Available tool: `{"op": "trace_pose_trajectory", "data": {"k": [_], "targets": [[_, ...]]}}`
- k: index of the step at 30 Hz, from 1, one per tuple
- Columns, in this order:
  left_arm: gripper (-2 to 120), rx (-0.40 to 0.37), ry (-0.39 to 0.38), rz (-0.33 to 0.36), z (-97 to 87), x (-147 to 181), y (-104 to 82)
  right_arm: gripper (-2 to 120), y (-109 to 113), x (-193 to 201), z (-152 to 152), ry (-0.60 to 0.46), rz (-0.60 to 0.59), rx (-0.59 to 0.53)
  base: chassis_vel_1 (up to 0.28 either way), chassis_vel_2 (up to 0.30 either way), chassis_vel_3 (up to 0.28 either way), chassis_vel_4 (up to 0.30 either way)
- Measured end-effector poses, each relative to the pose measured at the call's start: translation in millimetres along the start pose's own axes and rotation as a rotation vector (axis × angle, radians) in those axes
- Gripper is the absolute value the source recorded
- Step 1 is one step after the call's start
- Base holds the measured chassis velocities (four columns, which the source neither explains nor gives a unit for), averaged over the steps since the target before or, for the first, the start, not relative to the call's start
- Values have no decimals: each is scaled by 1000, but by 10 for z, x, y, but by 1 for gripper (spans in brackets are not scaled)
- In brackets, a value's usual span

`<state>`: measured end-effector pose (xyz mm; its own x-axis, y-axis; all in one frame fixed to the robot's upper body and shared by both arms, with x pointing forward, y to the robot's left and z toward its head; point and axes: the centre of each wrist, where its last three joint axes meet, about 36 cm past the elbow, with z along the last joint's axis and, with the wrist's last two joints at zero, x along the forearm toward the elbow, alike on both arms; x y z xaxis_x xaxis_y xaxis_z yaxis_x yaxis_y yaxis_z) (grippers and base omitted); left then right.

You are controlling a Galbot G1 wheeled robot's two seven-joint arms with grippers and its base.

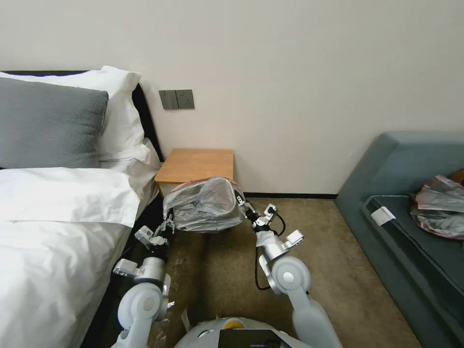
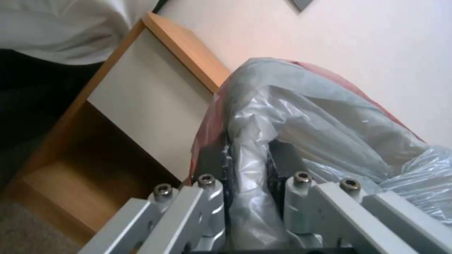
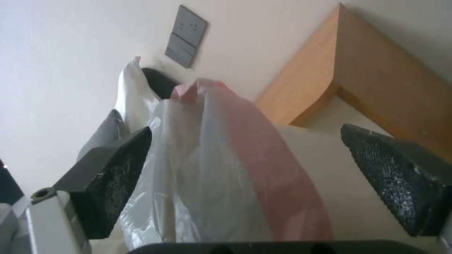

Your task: Pick up the garbage bag from the table and place it over the trash can.

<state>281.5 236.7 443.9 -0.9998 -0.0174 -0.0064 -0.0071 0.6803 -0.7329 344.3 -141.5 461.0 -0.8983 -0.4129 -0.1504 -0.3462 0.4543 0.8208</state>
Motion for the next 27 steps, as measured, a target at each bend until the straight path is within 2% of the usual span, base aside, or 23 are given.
{"op": "trace_pose_trajectory", "data": {"k": [4,7,11,12,15,21,24,25,27], "targets": [[11,4,1,1,10,1,-8,100,-24,-14,58,-9,-6,-16,0,0,0,0],[11,4,1,0,9,1,-7,94,-36,-7,92,-17,-11,-17,0,0,0,0],[11,2,-1,-1,2,2,-3,78,-35,12,100,-22,-22,-9,0,0,0,0],[11,2,-1,-1,2,2,-3,78,-35,12,100,-22,-22,-9,0,0,0,0],[11,3,-1,-3,7,1,1,63,-19,21,84,-29,-29,-4,0,0,0,0],[11,4,0,-10,24,4,18,54,1,38,76,-40,-37,-2,0,0,0,0],[11,5,-4,-5,17,6,-1,41,5,35,87,-48,-44,-1,0,0,0,0],[11,5,-4,-5,17,6,-1,41,5,35,87,-48,-44,-1,0,0,0,0],[11,6,-5,-2,13,8,-13,32,12,33,95,-48,-47,-2,0,0,0,0]]}}
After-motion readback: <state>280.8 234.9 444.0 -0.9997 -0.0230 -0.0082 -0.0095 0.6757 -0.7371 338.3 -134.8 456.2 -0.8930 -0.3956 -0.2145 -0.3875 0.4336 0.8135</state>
